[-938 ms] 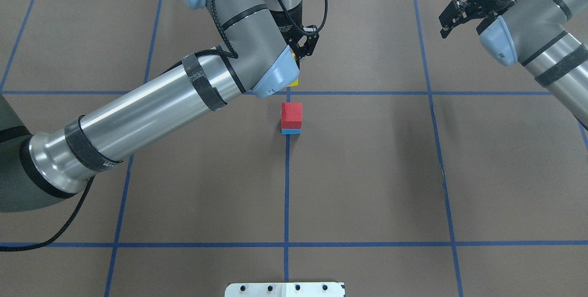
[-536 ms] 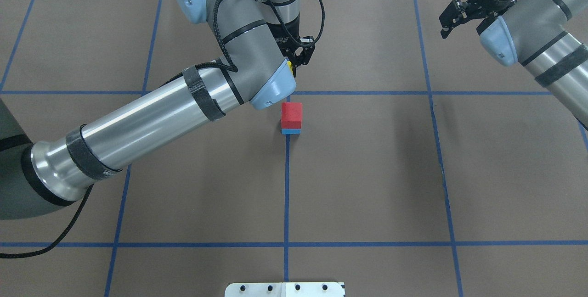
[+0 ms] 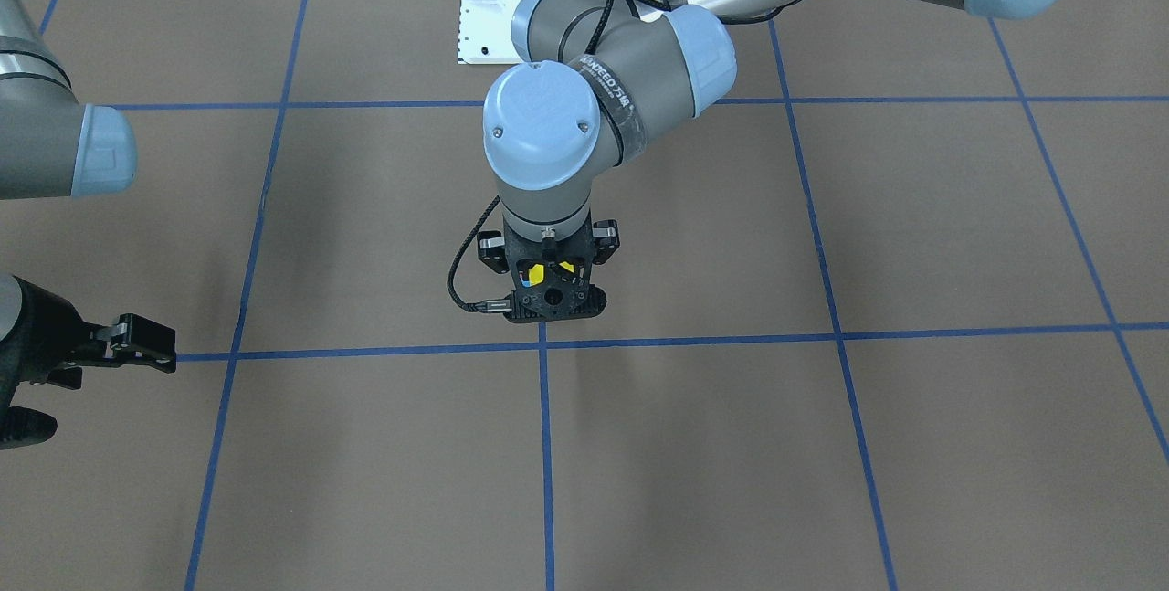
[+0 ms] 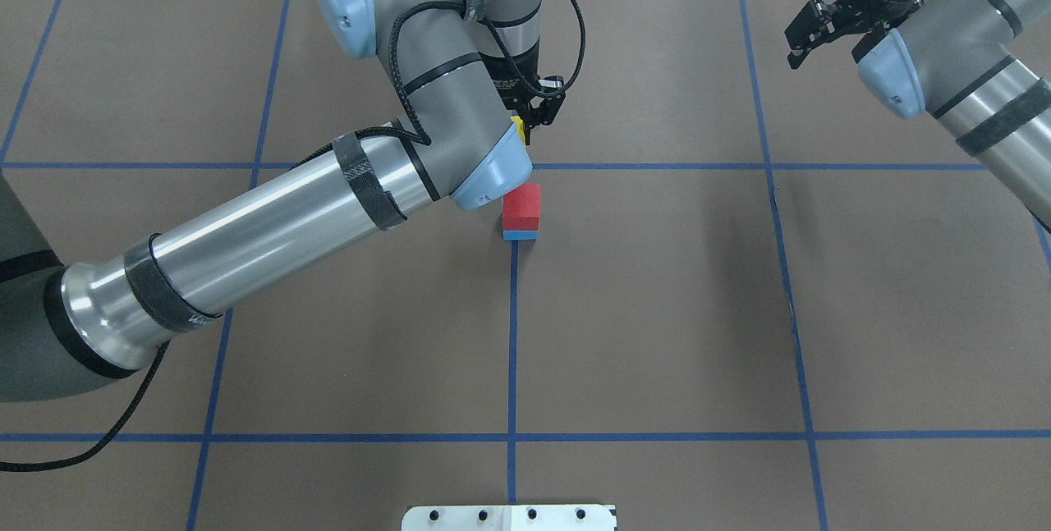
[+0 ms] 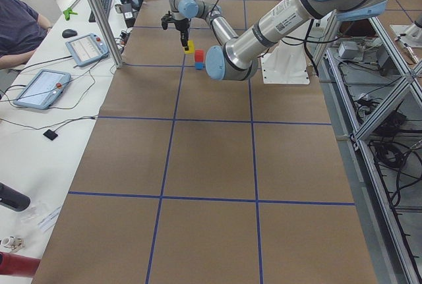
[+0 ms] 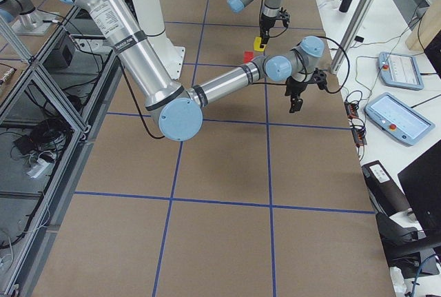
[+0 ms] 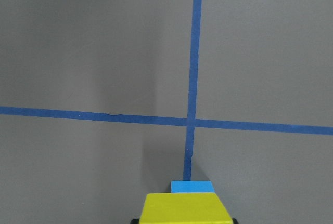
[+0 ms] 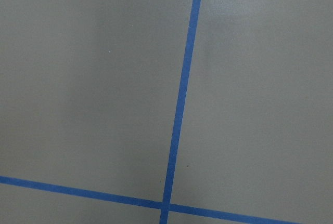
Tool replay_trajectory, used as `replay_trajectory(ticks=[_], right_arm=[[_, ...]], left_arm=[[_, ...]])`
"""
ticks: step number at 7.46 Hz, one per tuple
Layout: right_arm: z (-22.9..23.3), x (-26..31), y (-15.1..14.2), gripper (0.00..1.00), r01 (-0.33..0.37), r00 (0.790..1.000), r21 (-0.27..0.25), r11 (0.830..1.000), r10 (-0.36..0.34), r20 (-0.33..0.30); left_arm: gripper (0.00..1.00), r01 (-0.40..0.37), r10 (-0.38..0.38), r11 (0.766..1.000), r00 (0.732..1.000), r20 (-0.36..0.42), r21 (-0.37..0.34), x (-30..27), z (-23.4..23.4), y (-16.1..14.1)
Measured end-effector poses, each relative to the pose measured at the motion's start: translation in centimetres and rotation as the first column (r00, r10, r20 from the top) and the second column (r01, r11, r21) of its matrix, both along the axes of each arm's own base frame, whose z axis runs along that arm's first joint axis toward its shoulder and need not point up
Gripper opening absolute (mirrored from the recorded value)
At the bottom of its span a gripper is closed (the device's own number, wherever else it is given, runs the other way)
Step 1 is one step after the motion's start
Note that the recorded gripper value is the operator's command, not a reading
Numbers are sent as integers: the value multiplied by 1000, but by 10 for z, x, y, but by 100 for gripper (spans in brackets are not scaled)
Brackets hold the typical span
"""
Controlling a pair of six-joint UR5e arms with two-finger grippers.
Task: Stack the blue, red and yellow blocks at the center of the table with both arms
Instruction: 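Lower the yellow block onto the red block with the left gripper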
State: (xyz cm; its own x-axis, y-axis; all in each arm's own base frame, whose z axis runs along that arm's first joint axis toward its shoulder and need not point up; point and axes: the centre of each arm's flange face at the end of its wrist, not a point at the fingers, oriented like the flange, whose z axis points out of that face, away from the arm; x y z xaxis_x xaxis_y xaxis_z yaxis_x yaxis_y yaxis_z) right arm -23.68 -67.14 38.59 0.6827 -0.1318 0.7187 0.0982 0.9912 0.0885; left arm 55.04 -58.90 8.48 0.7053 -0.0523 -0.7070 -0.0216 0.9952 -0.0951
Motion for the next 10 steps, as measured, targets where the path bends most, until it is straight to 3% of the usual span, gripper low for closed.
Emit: replay_trajectory(ticks=[10], right_arm=[[-1, -1, 0, 100, 1, 1000, 1, 1000, -1, 1]], left_arm=[[0, -14, 14, 1000, 1000, -3, 3, 7, 1, 9]])
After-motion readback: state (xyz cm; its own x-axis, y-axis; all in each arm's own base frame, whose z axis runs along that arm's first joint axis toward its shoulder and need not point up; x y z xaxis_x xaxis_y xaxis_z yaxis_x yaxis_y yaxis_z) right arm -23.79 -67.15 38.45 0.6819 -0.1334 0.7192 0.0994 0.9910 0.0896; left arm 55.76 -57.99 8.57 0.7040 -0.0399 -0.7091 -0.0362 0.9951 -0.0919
